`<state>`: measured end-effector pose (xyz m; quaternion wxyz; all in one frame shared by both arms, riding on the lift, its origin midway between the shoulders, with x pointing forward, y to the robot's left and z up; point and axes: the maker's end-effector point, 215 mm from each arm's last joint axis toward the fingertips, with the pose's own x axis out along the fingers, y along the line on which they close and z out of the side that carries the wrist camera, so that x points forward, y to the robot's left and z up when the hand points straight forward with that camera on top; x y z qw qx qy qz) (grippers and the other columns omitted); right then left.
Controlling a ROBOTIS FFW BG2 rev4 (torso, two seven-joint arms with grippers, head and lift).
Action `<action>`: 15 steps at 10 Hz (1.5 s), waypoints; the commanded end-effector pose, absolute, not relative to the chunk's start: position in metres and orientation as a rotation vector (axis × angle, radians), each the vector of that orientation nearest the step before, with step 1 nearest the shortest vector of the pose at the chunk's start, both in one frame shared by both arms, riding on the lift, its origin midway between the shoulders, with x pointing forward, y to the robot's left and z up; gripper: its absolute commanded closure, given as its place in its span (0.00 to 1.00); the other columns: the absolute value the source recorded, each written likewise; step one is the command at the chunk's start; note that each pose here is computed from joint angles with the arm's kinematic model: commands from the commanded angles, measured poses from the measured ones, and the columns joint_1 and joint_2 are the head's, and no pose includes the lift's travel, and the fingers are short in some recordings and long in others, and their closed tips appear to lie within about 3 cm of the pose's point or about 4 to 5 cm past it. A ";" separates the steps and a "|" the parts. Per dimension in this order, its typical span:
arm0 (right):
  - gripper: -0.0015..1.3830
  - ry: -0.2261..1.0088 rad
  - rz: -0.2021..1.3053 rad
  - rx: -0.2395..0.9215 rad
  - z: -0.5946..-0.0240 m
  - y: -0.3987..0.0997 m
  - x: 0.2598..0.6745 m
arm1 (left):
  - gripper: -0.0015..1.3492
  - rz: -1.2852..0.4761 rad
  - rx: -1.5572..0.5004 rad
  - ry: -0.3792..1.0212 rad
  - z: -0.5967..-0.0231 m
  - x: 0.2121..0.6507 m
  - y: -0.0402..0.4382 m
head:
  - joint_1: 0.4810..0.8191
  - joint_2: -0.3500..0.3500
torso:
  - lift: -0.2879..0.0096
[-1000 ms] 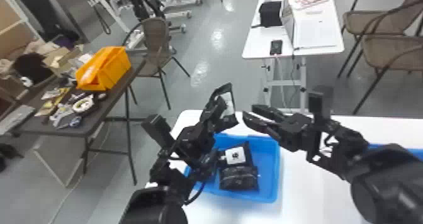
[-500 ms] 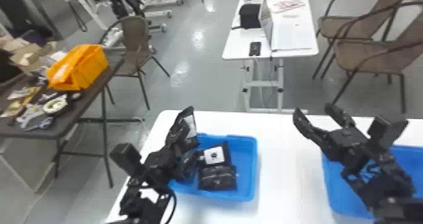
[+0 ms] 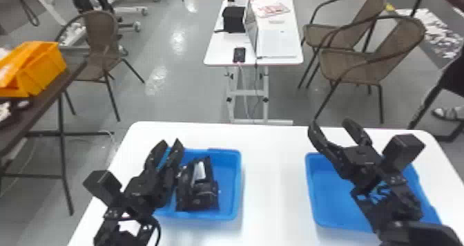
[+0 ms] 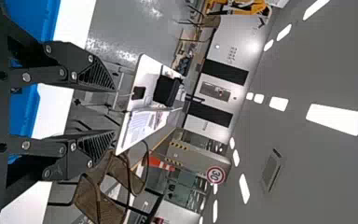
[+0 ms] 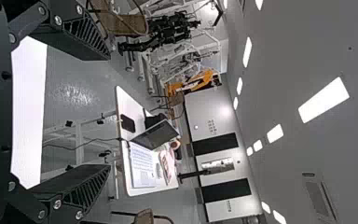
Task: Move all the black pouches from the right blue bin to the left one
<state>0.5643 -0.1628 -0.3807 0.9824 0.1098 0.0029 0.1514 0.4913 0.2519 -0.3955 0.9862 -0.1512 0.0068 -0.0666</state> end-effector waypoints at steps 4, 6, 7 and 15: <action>0.15 -0.028 0.221 0.142 -0.370 -0.207 0.520 | 0.03 -0.047 -0.134 -0.166 -0.334 0.449 0.286 | 0.63 0.62 | 0.97; 0.15 0.065 0.193 0.144 -0.400 -0.217 0.467 | 0.00 -0.068 0.013 -0.106 -0.345 0.411 0.287 | 0.63 0.63 | 0.97; 0.15 0.113 0.186 0.146 -0.416 -0.220 0.442 | 0.00 -0.087 0.064 -0.082 -0.349 0.399 0.280 | 0.63 0.63 | 0.97; 0.15 0.172 0.126 0.087 -0.442 -0.232 0.365 | 0.00 -0.049 0.171 -0.054 -0.345 0.378 0.288 | 0.63 0.64 | 0.97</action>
